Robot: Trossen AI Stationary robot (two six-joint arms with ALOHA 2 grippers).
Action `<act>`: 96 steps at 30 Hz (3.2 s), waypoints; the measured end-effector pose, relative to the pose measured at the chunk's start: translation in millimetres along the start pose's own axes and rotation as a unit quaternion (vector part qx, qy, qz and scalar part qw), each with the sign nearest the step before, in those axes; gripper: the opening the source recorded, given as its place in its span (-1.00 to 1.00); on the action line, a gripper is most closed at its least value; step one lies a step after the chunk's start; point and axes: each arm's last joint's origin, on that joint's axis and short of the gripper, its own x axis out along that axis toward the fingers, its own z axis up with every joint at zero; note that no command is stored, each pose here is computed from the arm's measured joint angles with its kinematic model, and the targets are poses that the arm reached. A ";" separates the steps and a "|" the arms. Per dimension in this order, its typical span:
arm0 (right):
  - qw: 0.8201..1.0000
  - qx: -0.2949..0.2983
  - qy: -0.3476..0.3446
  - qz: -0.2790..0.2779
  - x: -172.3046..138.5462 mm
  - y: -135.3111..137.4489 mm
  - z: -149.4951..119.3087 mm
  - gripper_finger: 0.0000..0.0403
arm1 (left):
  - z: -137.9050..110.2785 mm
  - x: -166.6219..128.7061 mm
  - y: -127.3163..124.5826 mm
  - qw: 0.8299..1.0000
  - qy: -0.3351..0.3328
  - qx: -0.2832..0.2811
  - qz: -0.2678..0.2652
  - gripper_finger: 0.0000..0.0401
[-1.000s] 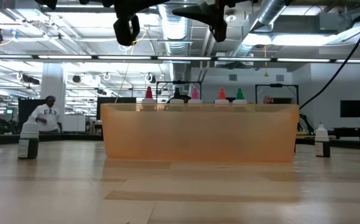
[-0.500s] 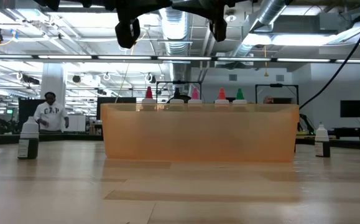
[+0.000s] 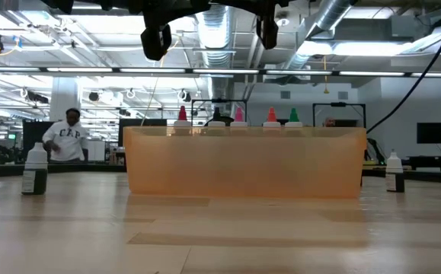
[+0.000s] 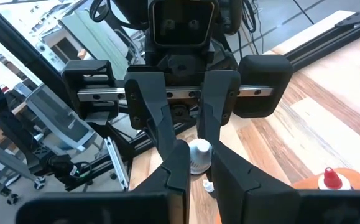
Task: Pick & Place food coloring
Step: Put the small black food coloring into the orange bin, then put the small brown food coloring into the orange bin
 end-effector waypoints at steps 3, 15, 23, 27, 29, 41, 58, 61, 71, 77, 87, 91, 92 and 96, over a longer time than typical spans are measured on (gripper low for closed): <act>1.000 0.000 0.000 0.000 0.0 0.0 0.0 -0.81 | 0.0 0.0 0.0 1.000 0.000 0.000 0.000 -0.64; 1.000 0.000 0.000 -0.002 0.0 0.0 -0.3 -0.85 | -0.7 0.0 -0.3 1.000 0.008 0.000 -0.009 -0.62; 1.000 0.000 -0.003 -0.003 0.1 0.0 0.0 -0.87 | -0.3 0.0 -1.0 1.000 0.008 -0.003 -0.014 -0.31; 1.000 0.000 -0.005 -0.007 0.1 -0.3 0.0 -0.87 | 0.0 0.0 -1.2 1.000 0.008 -0.004 -0.014 -0.15; 1.000 0.000 -0.007 -0.012 0.1 -0.6 0.1 -0.87 | -0.1 0.0 -1.2 1.000 0.008 -0.004 -0.014 -0.10; 0.999 -0.007 0.013 -0.042 -0.1 -4.5 -5.1 -0.93 | 4.2 0.4 6.1 0.998 0.036 -0.015 -0.050 -0.03; 0.999 -0.018 0.013 -0.037 -0.1 1.0 -8.3 -1.00 | 2.9 0.2 7.6 0.997 0.056 -0.023 -0.057 -0.03; 0.999 -0.019 0.014 -0.037 -0.1 1.3 -8.5 -1.00 | 0.8 0.1 9.0 0.996 0.067 -0.024 -0.050 -0.03; 0.999 -0.023 0.026 -0.027 -1.3 10.1 -14.8 -1.00 | -19.4 -3.2 11.3 0.986 0.161 -0.030 -0.020 -0.03; 0.998 -0.033 0.044 -0.037 -3.7 21.4 -26.0 -1.00 | -35.6 -8.3 10.3 0.975 0.221 -0.034 0.017 -0.03; 0.996 -0.031 0.058 -0.060 -9.9 41.1 -44.1 -1.00 | -59.8 -19.3 2.4 0.957 0.274 -0.026 0.092 -0.03; 0.994 -0.021 0.069 -0.080 -13.3 46.6 -52.8 -1.00 | -71.4 -26.6 -2.0 0.946 0.299 -0.021 0.126 -0.03; 0.994 -0.018 0.071 -0.085 -14.3 48.1 -54.9 -1.00 | -74.3 -28.7 -3.2 0.943 0.304 -0.019 0.136 -0.03; 0.990 -0.002 0.089 -0.107 -18.6 52.1 -64.5 -1.00 | -84.4 -36.7 -8.2 0.933 0.317 -0.011 0.170 -0.03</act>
